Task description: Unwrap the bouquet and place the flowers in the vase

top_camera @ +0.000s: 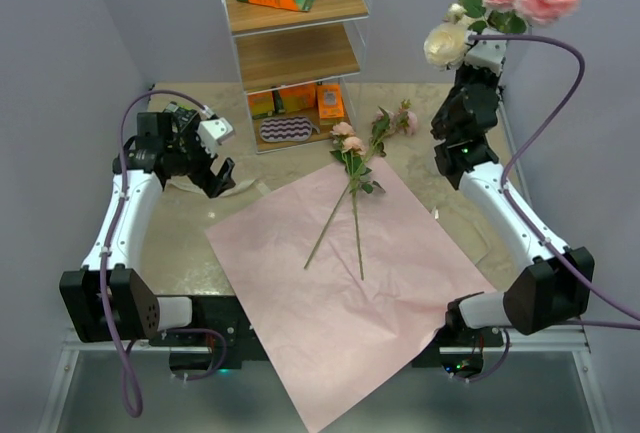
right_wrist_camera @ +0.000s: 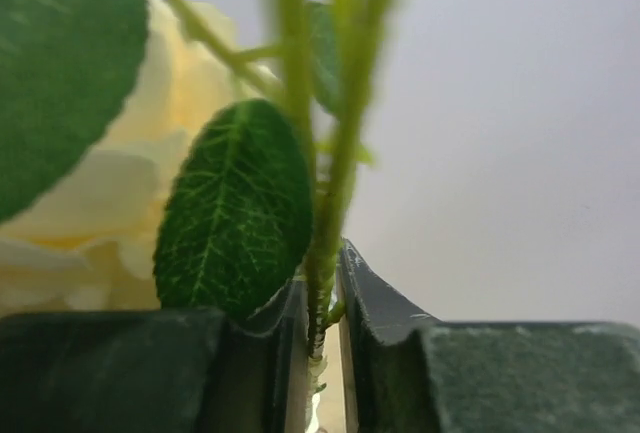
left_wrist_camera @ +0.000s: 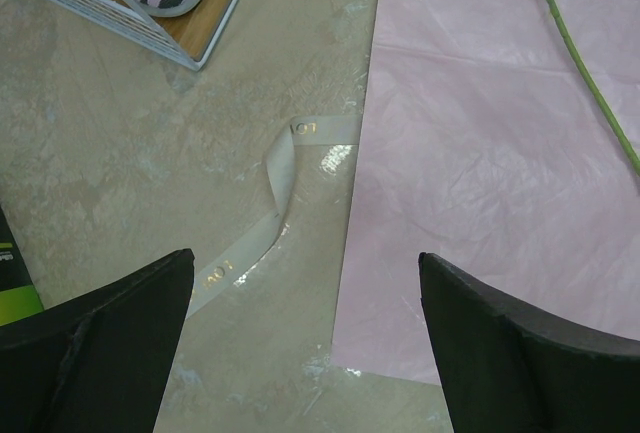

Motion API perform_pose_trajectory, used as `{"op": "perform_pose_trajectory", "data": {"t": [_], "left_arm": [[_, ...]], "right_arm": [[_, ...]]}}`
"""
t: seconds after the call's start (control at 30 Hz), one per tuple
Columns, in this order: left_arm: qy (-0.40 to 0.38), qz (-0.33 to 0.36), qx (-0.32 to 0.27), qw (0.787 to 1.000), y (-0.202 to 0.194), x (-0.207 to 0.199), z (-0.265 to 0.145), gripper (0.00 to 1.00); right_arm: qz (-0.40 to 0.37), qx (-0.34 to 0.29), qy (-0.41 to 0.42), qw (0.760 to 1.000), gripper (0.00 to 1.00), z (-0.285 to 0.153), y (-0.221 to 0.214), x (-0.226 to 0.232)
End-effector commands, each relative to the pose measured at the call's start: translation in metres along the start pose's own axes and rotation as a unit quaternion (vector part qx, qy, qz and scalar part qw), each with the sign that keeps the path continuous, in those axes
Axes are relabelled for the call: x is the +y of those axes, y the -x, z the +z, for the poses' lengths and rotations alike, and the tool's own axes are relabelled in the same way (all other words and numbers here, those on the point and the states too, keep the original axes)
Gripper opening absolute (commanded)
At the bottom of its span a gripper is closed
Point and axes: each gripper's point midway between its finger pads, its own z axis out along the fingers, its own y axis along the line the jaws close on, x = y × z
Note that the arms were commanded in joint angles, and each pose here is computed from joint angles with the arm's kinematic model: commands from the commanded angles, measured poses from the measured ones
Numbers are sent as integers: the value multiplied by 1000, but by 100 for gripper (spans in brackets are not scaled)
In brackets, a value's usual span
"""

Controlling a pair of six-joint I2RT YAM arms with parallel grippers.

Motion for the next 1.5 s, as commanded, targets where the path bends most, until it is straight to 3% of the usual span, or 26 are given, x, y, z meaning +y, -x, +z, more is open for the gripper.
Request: {"op": "perform_pose_trajectory", "data": {"t": [0.0, 0.07, 0.23, 0.5, 0.67, 0.87, 1.1, 1.2, 1.33, 1.47], "left_arm": [[11, 27, -28, 999, 19, 1, -15, 98], [10, 27, -29, 999, 19, 1, -14, 98], [11, 27, -31, 999, 22, 1, -15, 98], [9, 27, -37, 999, 26, -1, -18, 98], [3, 25, -42, 999, 28, -5, -20, 98], [-7, 19, -47, 999, 31, -10, -22, 98], [-15, 10, -57, 998, 37, -15, -26, 98], [-19, 8, -59, 998, 39, -18, -28, 98], [-20, 10, -60, 998, 39, -22, -31, 98], [-18, 14, -59, 998, 37, -23, -32, 98]], "right_arm": [[-6, 3, 4, 1000, 38, 3, 16, -4], [10, 11, 5, 1000, 51, 3, 19, -3], [19, 39, 45, 998, 67, -7, 13, 1], [-8, 141, 127, 982, 80, -32, -32, 23], [-4, 152, 156, 976, 86, -51, -41, 16], [21, 118, 199, 973, 86, -71, -22, 3], [28, 146, 225, 963, 85, -88, -19, -6], [33, 154, 232, 960, 81, -92, -16, -8], [26, 150, 214, 965, 68, -87, -9, -15], [13, 137, 217, 966, 66, -79, 4, -11]]}}
